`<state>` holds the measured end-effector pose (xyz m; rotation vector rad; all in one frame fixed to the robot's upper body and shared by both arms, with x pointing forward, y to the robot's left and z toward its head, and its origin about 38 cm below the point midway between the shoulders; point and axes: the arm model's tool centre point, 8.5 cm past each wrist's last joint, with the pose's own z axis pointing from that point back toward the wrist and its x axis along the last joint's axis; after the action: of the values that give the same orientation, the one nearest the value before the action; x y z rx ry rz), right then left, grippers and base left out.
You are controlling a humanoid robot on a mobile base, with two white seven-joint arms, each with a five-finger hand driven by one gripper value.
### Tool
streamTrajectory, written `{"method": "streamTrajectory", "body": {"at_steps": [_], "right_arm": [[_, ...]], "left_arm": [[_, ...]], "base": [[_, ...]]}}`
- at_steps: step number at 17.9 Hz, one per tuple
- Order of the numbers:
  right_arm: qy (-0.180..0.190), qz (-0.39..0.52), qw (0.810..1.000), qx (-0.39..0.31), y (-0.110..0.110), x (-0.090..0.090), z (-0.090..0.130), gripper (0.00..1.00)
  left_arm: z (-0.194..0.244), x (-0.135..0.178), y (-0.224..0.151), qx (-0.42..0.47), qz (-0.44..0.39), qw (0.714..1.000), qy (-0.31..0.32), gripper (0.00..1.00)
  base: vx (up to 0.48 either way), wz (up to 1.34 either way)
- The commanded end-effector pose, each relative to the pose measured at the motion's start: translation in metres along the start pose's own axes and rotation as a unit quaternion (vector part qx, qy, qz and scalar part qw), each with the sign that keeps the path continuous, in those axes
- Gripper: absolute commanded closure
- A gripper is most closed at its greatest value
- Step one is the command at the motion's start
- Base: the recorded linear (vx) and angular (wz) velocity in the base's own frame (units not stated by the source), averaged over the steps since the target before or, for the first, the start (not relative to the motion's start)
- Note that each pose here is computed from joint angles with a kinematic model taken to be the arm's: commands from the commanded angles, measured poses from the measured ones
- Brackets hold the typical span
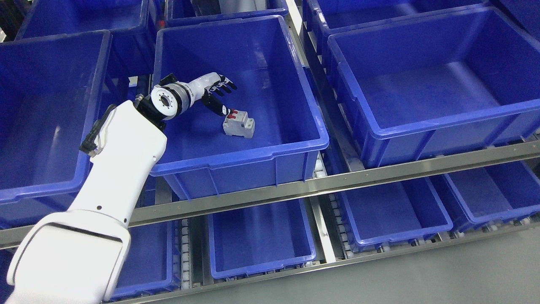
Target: Place circuit breaker on shelf
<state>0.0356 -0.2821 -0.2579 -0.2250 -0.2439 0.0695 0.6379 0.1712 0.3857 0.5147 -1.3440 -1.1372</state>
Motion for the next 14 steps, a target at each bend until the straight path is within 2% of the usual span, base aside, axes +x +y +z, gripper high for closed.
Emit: {"method": "streamTrajectory", "body": {"at_steps": [1, 2, 4, 6, 8, 10, 12, 14], "right_arm": [[0.081, 0.023, 0.996, -0.006, -0.01, -0.018, 0.0, 0.0], [0.081, 0.023, 0.996, -0.006, -0.01, -0.018, 0.0, 0.0], [0.081, 0.023, 0.996, -0.006, -0.01, -0.018, 0.0, 0.0], [0.081, 0.023, 0.996, -0.006, -0.01, -0.018, 0.0, 0.0], [0.081, 0.023, 0.996, -0.006, -0.01, -0.018, 0.0, 0.0], [0.081, 0.023, 0.996, -0.006, -0.01, -0.018, 0.0, 0.0], [0.081, 0.023, 0.996, -0.006, -0.01, -0.018, 0.0, 0.0], [0.081, 0.023, 0.996, -0.006, -0.01, -0.018, 0.0, 0.0]], "left_arm": [[0.002, -0.012, 0.009, -0.002, -0.007, 1.0, 0.028, 0.22], [0.004, -0.006, 0.015, 0.004, -0.004, 1.0, 0.021, 0.2], [0.017, 0.025, 0.053, 0.043, 0.009, 0.999, -0.016, 0.12], [0.039, 0.045, 0.098, 0.14, 0.074, 0.985, -0.075, 0.03], [0.061, 0.053, 0.135, 0.26, 0.173, 0.942, -0.12, 0.01], [0.095, 0.029, 0.172, 0.376, 0.265, 0.877, -0.138, 0.0], [0.126, 0.012, 0.196, 0.429, 0.317, 0.831, -0.16, 0.0], [0.149, 0.009, 0.205, 0.458, 0.321, 0.808, -0.185, 0.0]], "base": [[-0.061, 0.1], [-0.061, 0.1], [-0.035, 0.12], [-0.045, 0.08], [-0.073, 0.08], [-0.081, 0.07], [-0.142, 0.07], [-0.143, 0.04]]}}
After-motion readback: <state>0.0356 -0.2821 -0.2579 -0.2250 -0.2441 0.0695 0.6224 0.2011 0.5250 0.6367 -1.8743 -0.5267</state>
